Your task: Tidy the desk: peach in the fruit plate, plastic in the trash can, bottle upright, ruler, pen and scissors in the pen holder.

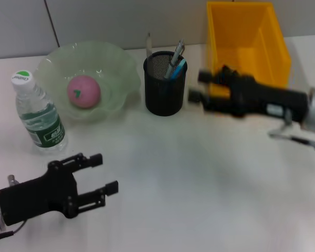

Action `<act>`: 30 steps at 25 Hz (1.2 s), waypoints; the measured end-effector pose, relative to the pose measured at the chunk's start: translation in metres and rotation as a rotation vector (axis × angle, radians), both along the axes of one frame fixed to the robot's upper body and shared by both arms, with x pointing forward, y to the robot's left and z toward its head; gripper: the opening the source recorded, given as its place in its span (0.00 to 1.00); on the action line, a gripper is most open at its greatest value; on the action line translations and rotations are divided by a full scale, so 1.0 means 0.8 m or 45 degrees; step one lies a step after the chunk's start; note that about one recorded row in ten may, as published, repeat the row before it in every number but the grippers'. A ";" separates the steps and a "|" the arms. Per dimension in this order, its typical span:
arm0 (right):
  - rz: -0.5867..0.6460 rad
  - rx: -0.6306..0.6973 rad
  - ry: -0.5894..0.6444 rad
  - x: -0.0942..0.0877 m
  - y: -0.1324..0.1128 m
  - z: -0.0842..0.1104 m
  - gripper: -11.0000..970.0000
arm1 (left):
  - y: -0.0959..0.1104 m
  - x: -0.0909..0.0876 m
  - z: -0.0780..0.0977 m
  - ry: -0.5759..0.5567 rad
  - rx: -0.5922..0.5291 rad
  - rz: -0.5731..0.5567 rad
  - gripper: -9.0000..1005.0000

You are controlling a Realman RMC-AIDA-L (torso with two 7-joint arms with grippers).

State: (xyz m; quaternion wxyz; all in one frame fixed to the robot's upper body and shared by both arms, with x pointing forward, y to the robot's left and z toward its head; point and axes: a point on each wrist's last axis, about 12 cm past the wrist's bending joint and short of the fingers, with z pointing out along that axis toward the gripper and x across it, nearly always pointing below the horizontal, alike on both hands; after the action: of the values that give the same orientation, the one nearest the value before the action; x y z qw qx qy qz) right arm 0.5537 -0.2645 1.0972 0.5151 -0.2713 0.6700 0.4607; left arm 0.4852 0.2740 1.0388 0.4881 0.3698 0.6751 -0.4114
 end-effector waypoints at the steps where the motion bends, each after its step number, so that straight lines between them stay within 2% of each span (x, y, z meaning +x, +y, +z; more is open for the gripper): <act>1: 0.051 -0.025 0.017 -0.008 -0.004 -0.003 0.84 | -0.002 0.000 0.000 0.021 0.003 -0.022 0.75; 5: 0.180 -0.127 0.091 -0.030 -0.019 -0.014 0.84 | -0.004 0.003 0.003 0.069 0.018 -0.059 0.75; 9: 0.283 -0.221 0.211 -0.041 -0.025 -0.022 0.84 | 0.000 0.011 0.010 0.109 0.032 -0.067 0.75; 15: 0.332 -0.304 0.262 -0.043 -0.026 -0.027 0.84 | -0.004 0.020 0.013 0.183 0.094 -0.135 0.75; 30: 0.370 -0.335 0.291 -0.039 -0.015 -0.027 0.84 | -0.001 0.023 0.017 0.186 0.109 -0.151 0.75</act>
State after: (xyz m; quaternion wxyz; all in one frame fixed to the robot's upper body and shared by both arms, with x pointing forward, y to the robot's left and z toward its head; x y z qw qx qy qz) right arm 0.5228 -0.2766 1.0760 0.3241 -0.3757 0.7322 0.4665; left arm 0.5036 0.2734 1.0525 0.3962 0.3986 0.7027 -0.4363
